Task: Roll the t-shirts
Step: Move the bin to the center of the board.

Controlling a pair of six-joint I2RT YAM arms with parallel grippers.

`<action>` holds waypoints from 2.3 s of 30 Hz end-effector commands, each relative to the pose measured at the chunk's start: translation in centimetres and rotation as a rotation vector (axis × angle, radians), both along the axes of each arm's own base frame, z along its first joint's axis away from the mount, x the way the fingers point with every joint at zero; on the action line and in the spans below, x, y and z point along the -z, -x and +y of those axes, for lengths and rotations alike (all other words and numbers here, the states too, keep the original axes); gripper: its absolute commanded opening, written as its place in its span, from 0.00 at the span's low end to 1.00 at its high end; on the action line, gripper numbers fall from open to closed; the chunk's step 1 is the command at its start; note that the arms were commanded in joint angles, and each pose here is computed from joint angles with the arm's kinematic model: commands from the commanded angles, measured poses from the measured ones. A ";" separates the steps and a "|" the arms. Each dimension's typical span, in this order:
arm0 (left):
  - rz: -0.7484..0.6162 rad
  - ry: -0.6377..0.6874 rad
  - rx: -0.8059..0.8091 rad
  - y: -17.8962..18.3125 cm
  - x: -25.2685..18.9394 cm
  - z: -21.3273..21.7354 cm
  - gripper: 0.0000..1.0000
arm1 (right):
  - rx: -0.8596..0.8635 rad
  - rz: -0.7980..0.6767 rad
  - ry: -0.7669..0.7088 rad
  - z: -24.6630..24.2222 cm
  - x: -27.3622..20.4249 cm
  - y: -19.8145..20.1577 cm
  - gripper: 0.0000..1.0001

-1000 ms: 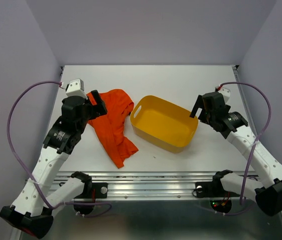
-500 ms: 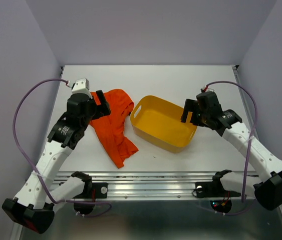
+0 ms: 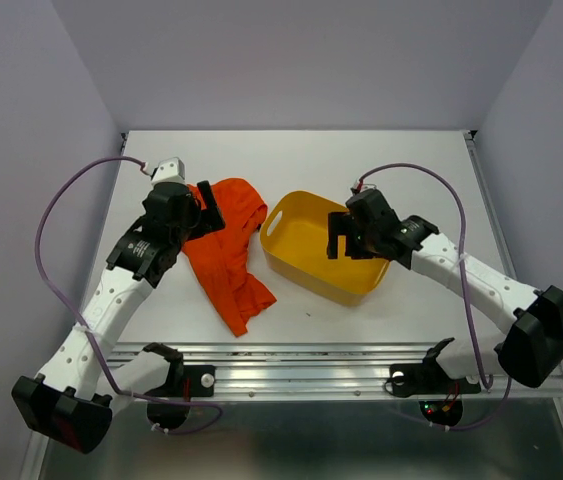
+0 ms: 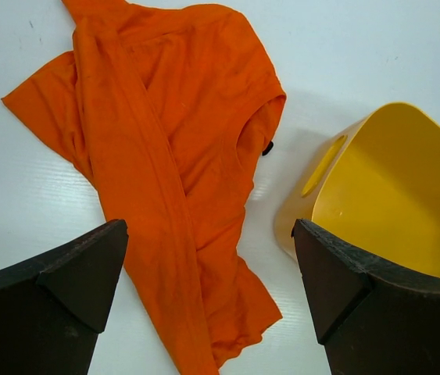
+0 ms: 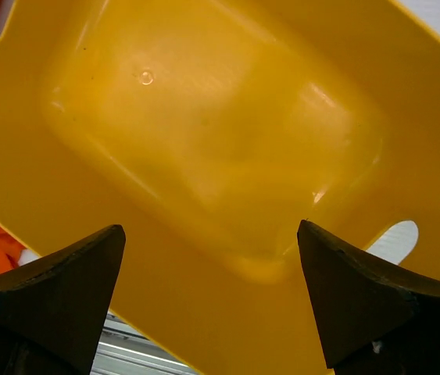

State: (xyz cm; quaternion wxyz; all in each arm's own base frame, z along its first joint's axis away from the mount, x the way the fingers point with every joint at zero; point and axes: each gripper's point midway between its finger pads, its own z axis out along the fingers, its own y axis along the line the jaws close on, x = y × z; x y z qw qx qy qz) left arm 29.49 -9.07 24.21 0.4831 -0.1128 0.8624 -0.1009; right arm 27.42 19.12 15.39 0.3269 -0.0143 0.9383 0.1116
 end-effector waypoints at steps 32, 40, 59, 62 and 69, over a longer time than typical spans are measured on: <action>0.119 0.000 -0.045 0.5 3.6 0.1 0.99 | 0.491 -0.064 0.257 -14.6 1.7 -14.9 1.00; 0.149 -0.017 -0.049 0.8 4.3 0.3 0.99 | 0.642 -0.003 0.282 -20.5 3.4 -15.8 1.00; 0.262 -0.041 -0.044 1.0 8.3 0.0 0.99 | 0.863 0.042 0.294 -27.8 3.4 -13.1 1.00; 0.306 -0.053 -0.043 1.6 10.1 0.1 0.99 | 0.893 0.038 0.344 -28.7 3.0 -12.5 1.00; 0.363 -0.020 -0.054 2.2 12.9 -0.4 0.97 | 0.790 -0.023 0.204 -25.8 -0.3 -13.0 1.00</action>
